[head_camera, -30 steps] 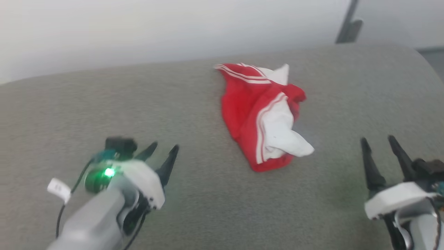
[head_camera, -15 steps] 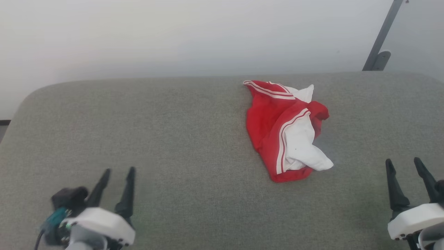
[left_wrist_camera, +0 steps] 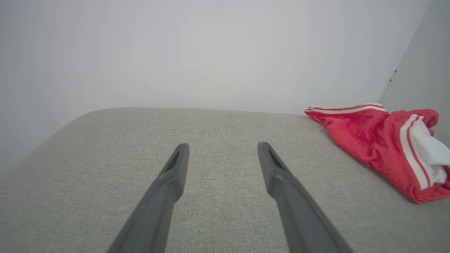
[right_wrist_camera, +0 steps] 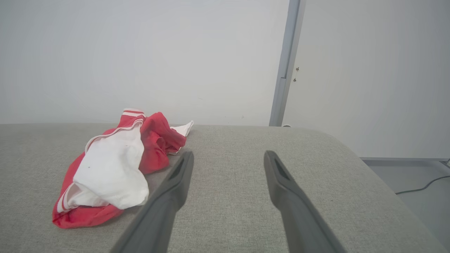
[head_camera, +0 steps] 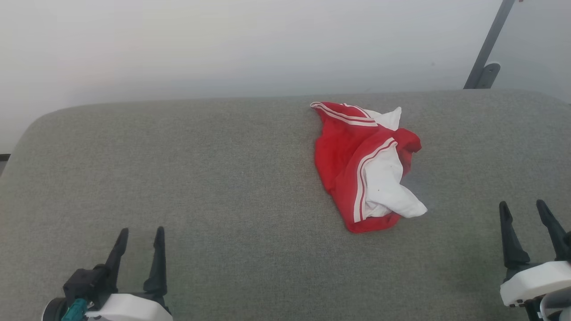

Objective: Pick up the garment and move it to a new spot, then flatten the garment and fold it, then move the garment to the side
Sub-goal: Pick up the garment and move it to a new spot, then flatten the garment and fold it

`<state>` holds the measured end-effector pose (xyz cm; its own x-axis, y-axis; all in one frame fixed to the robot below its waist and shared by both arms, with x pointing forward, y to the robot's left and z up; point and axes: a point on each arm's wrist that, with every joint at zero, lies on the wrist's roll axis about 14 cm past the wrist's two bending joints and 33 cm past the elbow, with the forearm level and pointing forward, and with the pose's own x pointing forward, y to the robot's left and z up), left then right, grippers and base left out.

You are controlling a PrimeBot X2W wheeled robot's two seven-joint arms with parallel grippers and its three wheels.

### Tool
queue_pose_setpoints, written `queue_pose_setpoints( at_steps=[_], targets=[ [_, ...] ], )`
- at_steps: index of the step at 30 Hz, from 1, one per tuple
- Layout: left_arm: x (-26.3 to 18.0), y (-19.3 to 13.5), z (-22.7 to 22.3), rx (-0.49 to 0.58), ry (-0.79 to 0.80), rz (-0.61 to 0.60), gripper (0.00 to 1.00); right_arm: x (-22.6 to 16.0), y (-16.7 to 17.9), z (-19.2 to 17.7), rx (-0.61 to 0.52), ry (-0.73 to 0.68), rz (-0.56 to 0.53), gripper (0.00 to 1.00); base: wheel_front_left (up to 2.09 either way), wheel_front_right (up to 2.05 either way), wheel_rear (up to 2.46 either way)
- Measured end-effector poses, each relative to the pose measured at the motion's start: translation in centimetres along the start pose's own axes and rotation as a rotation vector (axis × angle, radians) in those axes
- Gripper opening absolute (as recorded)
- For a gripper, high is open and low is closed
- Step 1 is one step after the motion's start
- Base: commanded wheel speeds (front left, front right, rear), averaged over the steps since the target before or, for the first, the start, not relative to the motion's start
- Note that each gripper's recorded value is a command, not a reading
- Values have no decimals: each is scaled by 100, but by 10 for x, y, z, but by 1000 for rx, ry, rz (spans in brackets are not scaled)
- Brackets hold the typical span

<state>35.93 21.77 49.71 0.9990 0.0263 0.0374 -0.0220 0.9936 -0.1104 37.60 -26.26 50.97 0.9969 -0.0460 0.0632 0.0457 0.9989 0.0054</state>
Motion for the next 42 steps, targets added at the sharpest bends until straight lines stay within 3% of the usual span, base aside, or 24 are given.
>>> queue_pose_setpoints(
  at_steps=[14,17,20,25,30,36,42],
  targets=[
    [1,-8,-9,-7,12,-8,100,10,7,-10,-6,36,38,100,0,0,0],
    [15,-22,-14,-25,20,-31,100,53,12,-2,-33,72,98,100,0,0,0],
    [27,-32,-22,-40,37,-47,100,96,11,10,-131,116,150,100,0,0,0],
    [44,-37,-45,-57,93,-50,100,163,18,5,-232,264,216,100,0,0,0],
    [54,-27,-59,-52,127,-22,100,214,34,-18,-206,430,248,100,0,0,0],
    [56,-12,-65,-68,144,38,100,225,72,-84,-215,746,361,100,0,0,0],
    [58,-6,-73,-65,164,67,100,237,83,-119,-222,895,395,100,0,0,0]
  ],
)
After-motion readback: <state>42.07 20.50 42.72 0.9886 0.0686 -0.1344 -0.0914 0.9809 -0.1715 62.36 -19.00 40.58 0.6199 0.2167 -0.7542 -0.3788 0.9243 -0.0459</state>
